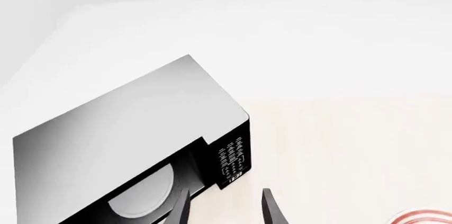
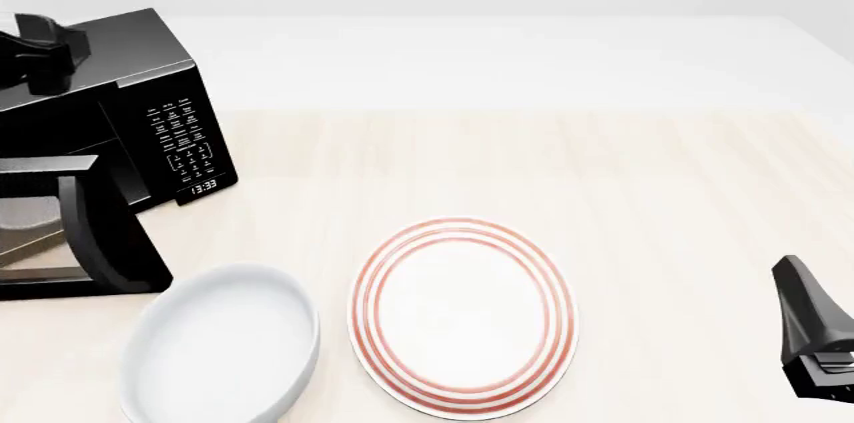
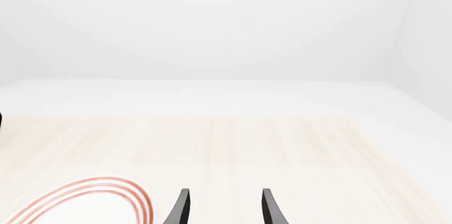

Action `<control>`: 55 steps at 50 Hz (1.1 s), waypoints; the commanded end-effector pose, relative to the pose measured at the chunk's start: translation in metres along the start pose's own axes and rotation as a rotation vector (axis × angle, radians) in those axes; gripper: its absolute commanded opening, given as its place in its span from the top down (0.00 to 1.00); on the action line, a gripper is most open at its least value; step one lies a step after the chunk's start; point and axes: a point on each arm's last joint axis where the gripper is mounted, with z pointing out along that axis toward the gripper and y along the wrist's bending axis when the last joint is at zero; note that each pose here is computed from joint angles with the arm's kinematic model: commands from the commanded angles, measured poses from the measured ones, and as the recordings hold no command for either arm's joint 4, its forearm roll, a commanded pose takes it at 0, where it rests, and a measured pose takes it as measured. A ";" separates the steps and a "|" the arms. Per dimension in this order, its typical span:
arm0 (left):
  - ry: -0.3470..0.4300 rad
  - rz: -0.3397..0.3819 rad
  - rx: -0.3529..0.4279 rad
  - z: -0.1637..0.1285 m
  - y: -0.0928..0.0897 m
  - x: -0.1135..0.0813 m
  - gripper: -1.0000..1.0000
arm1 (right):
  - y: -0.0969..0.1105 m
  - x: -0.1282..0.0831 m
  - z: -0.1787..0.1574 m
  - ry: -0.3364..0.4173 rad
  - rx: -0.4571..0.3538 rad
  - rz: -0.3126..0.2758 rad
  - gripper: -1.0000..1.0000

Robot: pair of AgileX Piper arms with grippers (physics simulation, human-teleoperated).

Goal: Open the microwave.

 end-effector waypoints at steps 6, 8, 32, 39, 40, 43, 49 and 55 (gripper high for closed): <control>0.084 -0.052 -0.003 0.027 0.001 0.010 0.00 | 0.000 0.000 0.000 0.000 0.000 0.000 0.00; 0.088 -0.047 0.002 0.030 0.000 0.011 0.00 | 0.000 0.000 0.000 0.000 0.000 0.000 0.00; 0.165 -0.016 -0.009 0.066 0.005 0.021 0.00 | 0.000 0.000 0.000 0.000 0.000 0.000 0.00; 0.184 -0.018 -0.021 0.070 0.009 0.025 0.00 | 0.000 0.000 0.000 0.000 0.000 0.000 0.00; 0.186 -0.016 -0.022 0.071 0.010 0.025 0.00 | 0.000 0.000 0.000 0.000 0.000 0.000 0.00; 0.196 -0.009 -0.027 0.072 0.012 0.029 0.00 | 0.000 0.000 0.000 0.000 0.000 0.000 0.00; 0.185 -0.005 -0.043 0.069 0.016 0.030 0.00 | 0.000 0.000 0.000 0.000 0.000 0.000 0.00; 0.194 -0.017 -0.073 0.064 0.023 0.038 0.00 | 0.000 0.000 0.000 0.000 0.000 0.000 0.00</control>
